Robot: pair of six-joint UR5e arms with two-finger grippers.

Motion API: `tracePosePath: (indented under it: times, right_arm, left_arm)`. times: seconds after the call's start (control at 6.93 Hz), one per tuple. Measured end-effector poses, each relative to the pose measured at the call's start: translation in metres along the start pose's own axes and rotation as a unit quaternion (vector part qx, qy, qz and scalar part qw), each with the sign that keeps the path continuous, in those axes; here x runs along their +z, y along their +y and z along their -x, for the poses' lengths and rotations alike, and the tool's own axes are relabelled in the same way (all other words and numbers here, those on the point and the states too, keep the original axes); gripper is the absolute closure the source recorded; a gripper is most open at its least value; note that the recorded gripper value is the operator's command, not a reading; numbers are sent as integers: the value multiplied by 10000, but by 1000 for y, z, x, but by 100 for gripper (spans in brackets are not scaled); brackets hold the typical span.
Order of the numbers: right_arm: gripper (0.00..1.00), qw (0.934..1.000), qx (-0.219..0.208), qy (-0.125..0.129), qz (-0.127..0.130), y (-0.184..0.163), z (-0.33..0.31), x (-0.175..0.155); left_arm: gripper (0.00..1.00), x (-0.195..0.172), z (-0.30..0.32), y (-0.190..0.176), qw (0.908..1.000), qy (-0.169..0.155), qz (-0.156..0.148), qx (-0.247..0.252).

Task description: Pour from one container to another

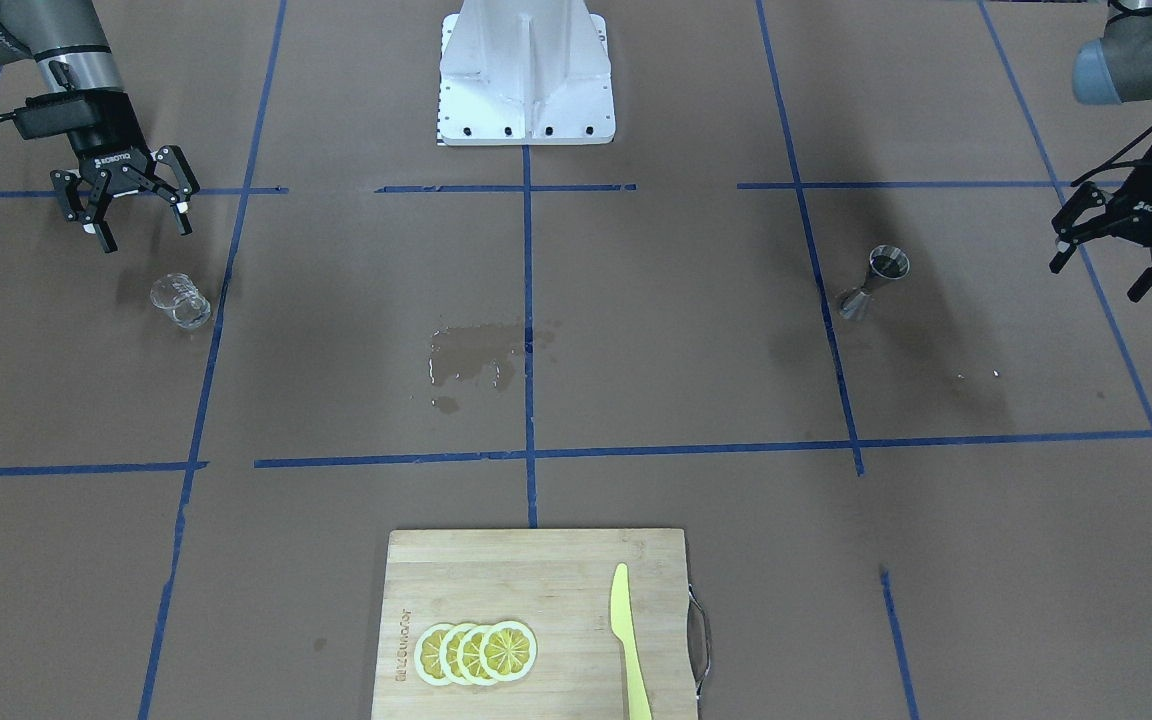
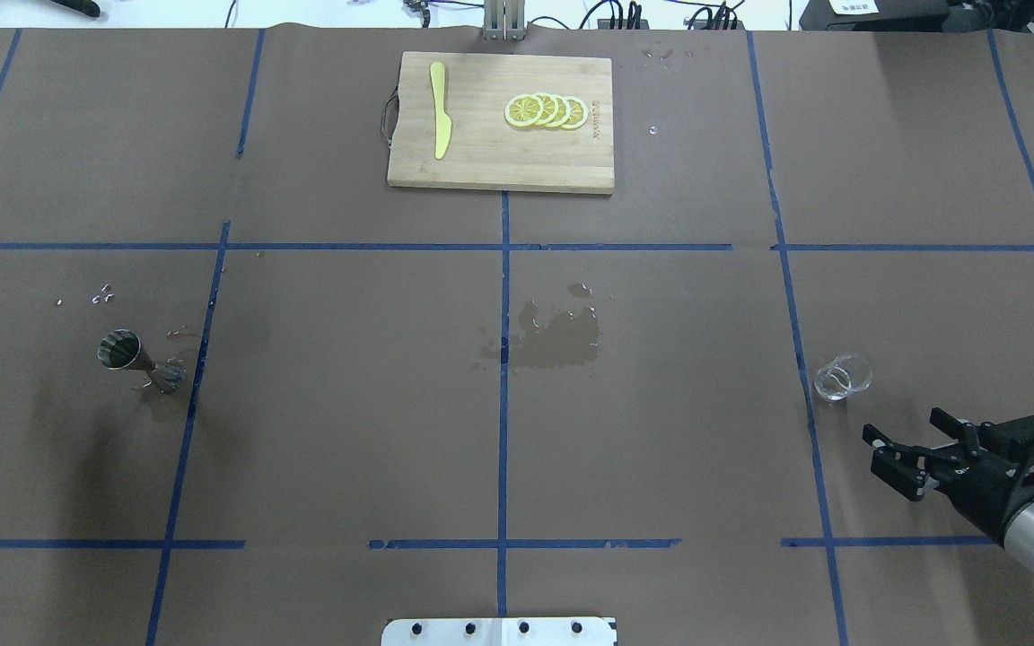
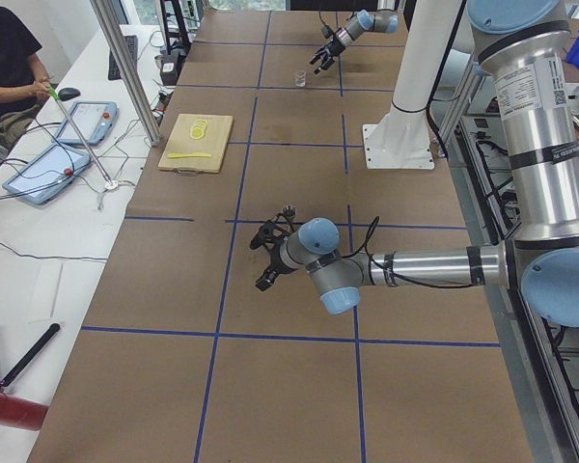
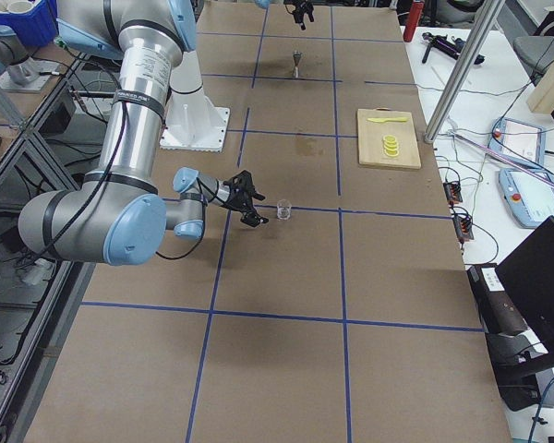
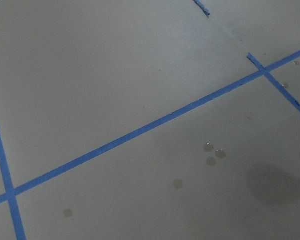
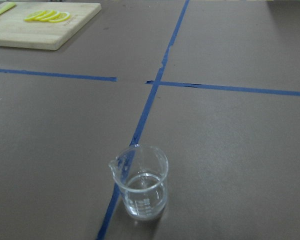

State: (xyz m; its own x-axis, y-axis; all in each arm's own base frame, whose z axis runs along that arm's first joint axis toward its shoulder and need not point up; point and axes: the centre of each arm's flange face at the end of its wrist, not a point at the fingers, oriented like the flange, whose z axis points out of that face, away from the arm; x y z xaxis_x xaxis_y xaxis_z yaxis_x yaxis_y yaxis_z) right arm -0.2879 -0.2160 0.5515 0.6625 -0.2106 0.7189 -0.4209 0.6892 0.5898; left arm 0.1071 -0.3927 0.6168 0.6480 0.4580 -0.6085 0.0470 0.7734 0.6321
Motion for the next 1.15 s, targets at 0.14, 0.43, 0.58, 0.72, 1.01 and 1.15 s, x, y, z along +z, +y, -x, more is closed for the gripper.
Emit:
tracePosePath:
  times: [0.14,0.43,0.58,0.72,1.01,1.15]
  right_arm:
    - [0,9998,-29,22,211,-5,-10,-5]
    - [0,9975,16,111,695,-39,-44,-3]
    - [0,9954,6,114,948,-61,-68,-3]
    - [0,9932,-1,93,1161,-82,-92,-8]
    - [0,9883,67,47,1522,-107,-138,-14]
    - [0,9855,-33,72,1694,-125,-165,-19]
  left_arm:
    - [0,-1,4,8,10000,-40,66,-30]
    - [0,1,14,19,9995,-134,245,-126]
    - [0,2,19,20,9990,-213,339,-211]
    - [0,3,24,20,9982,-264,442,-309]
    - [0,-1,25,23,9951,152,802,-562]
    - [0,-4,27,19,9918,368,973,-739]
